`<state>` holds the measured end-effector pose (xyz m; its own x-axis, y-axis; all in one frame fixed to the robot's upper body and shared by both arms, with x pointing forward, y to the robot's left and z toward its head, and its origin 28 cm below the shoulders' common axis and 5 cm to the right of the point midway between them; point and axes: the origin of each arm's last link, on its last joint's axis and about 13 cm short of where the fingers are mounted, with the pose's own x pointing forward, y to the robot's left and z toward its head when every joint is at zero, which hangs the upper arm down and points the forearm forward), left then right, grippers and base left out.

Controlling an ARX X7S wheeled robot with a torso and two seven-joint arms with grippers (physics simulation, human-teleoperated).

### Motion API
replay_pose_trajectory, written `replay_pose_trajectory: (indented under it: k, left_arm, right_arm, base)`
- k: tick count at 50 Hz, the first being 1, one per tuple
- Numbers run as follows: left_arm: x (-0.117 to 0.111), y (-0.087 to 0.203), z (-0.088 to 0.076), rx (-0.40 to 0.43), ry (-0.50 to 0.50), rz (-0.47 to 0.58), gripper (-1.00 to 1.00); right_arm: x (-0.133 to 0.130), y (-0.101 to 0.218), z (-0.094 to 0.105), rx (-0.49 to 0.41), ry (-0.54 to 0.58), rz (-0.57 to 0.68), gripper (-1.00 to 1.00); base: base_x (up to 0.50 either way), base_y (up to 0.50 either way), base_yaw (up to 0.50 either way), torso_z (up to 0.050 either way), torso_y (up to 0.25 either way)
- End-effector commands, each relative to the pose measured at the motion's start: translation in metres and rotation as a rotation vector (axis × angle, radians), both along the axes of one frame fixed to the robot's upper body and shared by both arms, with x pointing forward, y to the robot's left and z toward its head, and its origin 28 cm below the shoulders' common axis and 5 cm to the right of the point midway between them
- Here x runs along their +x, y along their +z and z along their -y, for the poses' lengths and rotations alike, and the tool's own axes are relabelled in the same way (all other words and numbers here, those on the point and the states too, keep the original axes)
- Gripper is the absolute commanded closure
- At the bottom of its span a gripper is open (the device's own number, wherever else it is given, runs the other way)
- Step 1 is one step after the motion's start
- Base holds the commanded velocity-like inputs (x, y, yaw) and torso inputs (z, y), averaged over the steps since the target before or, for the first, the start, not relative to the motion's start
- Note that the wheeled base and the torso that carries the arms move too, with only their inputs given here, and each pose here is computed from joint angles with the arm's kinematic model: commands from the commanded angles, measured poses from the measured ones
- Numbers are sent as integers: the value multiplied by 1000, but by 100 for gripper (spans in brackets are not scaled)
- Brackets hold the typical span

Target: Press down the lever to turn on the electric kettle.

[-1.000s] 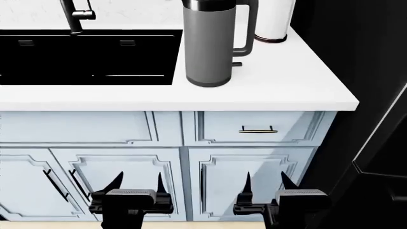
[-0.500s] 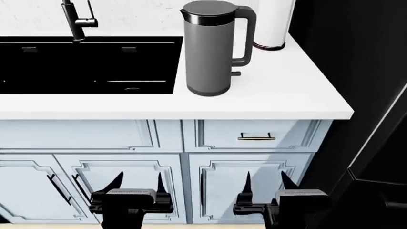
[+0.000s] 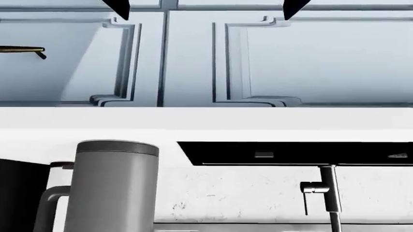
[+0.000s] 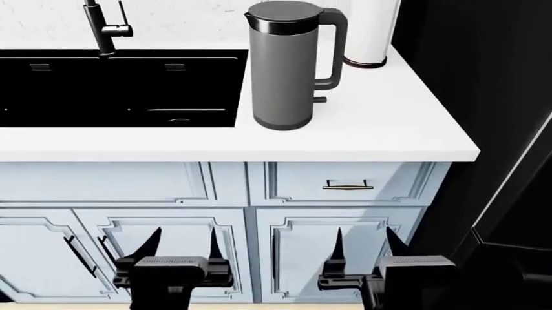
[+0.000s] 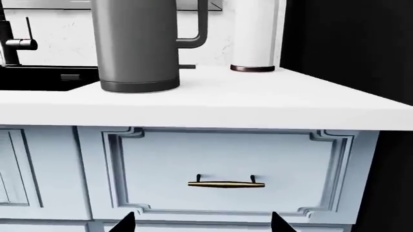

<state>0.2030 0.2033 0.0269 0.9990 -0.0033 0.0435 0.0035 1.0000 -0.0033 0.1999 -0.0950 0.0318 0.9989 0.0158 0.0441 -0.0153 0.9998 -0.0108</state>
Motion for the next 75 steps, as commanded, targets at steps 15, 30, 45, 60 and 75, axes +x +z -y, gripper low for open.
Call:
replay_pose_trajectory:
  k: [15,30,45,60,75]
  left_arm:
    - [-44,69,-7,-25,-38,226,-100]
    - [-49,72,-10,-30,-48,267,-100]
    - [-49,73,-10,-45,-53,277,-100]
    - [-50,74,-9,-49,-56,277,-100]
    - [-51,73,-10,-49,-56,279,-100]
  right_arm:
    - [-47,78,5,3,62,229,-100]
    - [-49,76,5,-2,62,241,-100]
    - [-46,75,6,6,46,228,-100]
    - [-46,76,6,2,50,229,-100]
    - [-47,76,6,-3,49,234,-100]
  base:
    - [0,0,0,0,0]
    - [0,0,0,0,0]
    - [51,0,0,0,0]
    - [497,0,0,0,0]
    - [500,0,0,0,0]
